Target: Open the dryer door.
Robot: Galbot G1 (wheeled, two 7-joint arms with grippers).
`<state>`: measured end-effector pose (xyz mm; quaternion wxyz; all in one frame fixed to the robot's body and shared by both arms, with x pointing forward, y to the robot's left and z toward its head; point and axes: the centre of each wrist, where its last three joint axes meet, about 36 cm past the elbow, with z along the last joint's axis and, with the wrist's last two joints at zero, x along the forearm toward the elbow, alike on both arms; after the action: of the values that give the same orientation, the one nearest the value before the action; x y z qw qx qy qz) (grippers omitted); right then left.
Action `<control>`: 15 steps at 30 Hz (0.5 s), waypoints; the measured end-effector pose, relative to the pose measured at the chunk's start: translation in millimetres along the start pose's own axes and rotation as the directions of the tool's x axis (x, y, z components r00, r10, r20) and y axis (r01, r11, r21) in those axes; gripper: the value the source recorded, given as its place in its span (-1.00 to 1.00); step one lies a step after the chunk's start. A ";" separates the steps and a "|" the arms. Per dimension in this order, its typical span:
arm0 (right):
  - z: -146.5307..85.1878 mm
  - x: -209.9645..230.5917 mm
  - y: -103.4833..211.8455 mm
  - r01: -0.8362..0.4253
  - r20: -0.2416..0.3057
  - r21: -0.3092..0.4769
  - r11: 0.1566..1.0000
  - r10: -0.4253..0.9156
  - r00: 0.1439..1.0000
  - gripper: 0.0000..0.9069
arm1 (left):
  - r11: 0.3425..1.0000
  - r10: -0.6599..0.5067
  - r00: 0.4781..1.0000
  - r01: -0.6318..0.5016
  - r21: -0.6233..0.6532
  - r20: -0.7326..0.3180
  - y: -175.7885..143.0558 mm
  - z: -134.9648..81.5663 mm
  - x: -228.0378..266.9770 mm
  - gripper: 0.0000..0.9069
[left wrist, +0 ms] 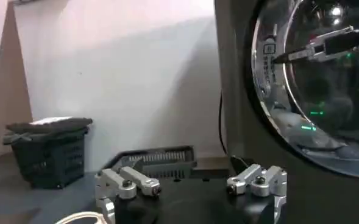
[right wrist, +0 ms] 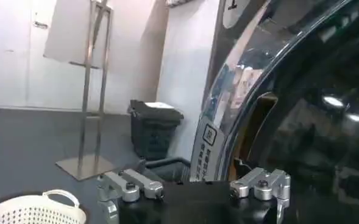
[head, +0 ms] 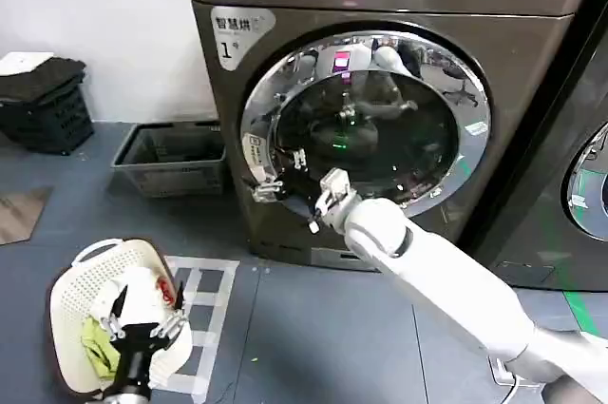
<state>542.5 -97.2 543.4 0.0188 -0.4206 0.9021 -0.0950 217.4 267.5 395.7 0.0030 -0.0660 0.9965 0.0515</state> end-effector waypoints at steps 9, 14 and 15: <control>0.7 -8.0 -2.5 0.007 0.003 -0.001 1.000 -0.007 1.000 1.00 | 1.000 0.000 1.000 0.000 -0.001 0.001 0.2 0.2 -0.4 1.00; 0.3 -12.0 -3.1 0.014 0.004 0.002 1.000 -0.014 1.000 1.00 | 1.000 0.000 1.000 0.000 -0.001 0.001 0.2 0.3 -0.3 1.00; 0.6 -12.6 -3.1 0.015 0.003 0.001 1.000 -0.015 1.000 1.00 | 1.000 0.000 1.000 0.000 -0.001 0.001 0.2 0.4 -0.3 1.00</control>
<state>553.1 -89.6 542.8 0.0199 -0.4273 0.8989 -0.0951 217.7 267.8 395.3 0.0033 -0.0657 0.9965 0.0521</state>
